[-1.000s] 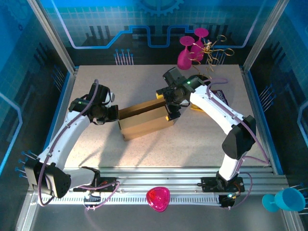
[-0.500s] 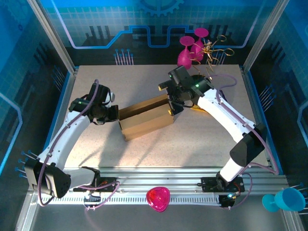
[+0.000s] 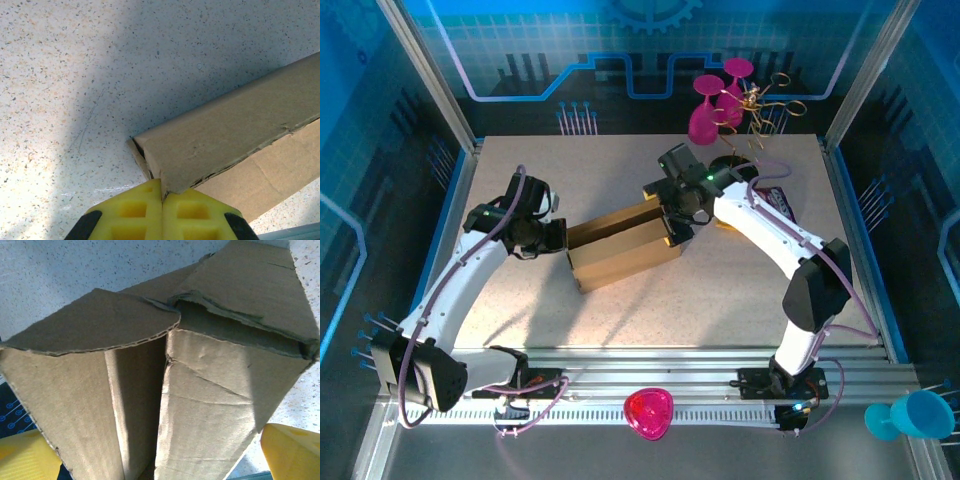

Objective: Fold the paper box

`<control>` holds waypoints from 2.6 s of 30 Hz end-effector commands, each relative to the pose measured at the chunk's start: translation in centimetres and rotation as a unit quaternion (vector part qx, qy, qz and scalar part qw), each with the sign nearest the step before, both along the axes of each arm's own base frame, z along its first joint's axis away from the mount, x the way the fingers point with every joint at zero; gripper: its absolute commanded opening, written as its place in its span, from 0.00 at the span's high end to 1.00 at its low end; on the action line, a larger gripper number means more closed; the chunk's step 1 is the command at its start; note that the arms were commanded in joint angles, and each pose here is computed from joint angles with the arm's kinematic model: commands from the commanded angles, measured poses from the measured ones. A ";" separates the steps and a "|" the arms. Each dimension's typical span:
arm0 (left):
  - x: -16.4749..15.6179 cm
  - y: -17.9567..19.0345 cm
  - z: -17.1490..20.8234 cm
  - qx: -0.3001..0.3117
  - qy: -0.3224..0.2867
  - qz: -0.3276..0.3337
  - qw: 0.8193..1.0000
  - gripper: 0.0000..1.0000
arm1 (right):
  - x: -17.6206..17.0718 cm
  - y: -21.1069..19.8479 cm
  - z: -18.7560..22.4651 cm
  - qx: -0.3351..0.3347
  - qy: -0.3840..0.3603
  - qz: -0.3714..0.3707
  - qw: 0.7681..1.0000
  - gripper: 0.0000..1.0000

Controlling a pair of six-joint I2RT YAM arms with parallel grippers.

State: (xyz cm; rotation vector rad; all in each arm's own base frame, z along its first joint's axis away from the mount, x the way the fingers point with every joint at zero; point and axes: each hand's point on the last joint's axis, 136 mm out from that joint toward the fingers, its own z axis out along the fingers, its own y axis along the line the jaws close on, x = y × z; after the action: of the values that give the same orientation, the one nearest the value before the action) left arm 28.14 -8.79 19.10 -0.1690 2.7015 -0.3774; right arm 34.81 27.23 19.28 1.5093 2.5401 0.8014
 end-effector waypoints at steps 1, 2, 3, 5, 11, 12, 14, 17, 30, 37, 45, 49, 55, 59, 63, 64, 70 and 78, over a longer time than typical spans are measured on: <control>0.0 -0.3 0.8 -0.002 -0.022 -0.008 1.000 1.00 | -0.2 -0.4 -1.2 -0.003 0.014 -0.004 1.000 0.00; 0.0 -0.4 0.9 -0.003 -0.023 -0.009 1.000 1.00 | -0.3 -0.5 -1.5 -0.006 0.016 -0.004 1.000 0.00; 0.0 -0.4 0.9 -0.004 -0.023 -0.010 1.000 1.00 | -0.4 -0.5 -1.6 -0.008 0.017 -0.003 1.000 0.00; -0.1 -0.7 1.1 -0.011 -0.024 -0.009 1.000 1.00 | -0.4 -0.6 -2.0 -0.010 0.020 -0.002 1.000 0.00; -0.6 -1.7 1.2 -0.051 -0.002 0.005 0.999 1.00 | -0.3 -0.4 -2.8 -0.013 0.027 0.000 1.000 0.00; -0.8 -1.7 1.1 -0.054 0.002 0.009 0.999 1.00 | -0.3 -0.4 -2.9 -0.013 0.029 0.000 1.000 0.00; -1.1 -1.8 1.0 -0.059 0.008 0.013 0.998 1.00 | -0.3 -0.3 -3.0 -0.012 0.030 -0.001 0.999 0.02; -1.3 -2.0 0.9 -0.069 0.012 0.015 0.997 1.00 | -0.2 -0.1 -3.3 -0.010 0.032 -0.003 0.999 0.09; -2.3 -2.3 0.1 -0.090 0.048 0.042 0.994 1.00 | -0.2 0.3 -3.6 -0.004 0.032 -0.010 0.999 0.25; -2.7 -2.0 -0.7 -0.080 0.065 0.047 0.994 1.00 | -0.2 0.2 -3.8 -0.002 0.033 -0.012 0.999 0.28; -2.8 -2.1 -1.6 -0.077 0.065 0.046 0.994 1.00 | -0.2 0.3 -3.8 -0.001 0.033 -0.013 0.999 0.29; -3.3 -1.8 -2.1 -0.067 0.067 0.047 0.994 1.00 | -0.1 0.2 -3.8 -0.001 0.031 -0.014 0.999 0.30; -3.6 -1.9 -2.7 -0.069 0.068 0.051 0.994 1.00 | 0.0 0.3 -3.8 0.000 0.031 -0.013 0.999 0.32; -3.8 -1.8 -3.1 -0.065 0.070 0.053 0.994 1.00 | 0.1 0.3 -3.7 0.000 0.029 -0.012 0.999 0.32; -4.2 -1.6 -3.8 -0.059 0.074 0.053 0.994 1.00 | 0.0 0.2 -3.4 -0.002 0.024 -0.009 1.000 0.32; -4.3 -1.6 -4.0 -0.057 0.075 0.053 0.994 1.00 | 0.1 0.2 -3.3 -0.003 0.022 -0.009 1.000 0.31; -4.6 -1.4 -4.6 -0.042 0.076 0.050 0.995 1.00 | 0.3 -0.1 -2.4 -0.005 0.010 -0.001 1.000 0.26; -4.4 -1.2 -4.4 -0.035 0.071 0.054 0.995 1.00 | 0.7 -1.3 2.2 -0.015 -0.049 0.036 0.998 0.14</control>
State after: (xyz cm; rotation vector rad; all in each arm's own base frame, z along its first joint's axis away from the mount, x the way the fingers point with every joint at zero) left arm 26.04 -10.72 17.06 -0.3185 2.6799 -0.5184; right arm 35.32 27.54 17.86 1.4265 2.5797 0.8029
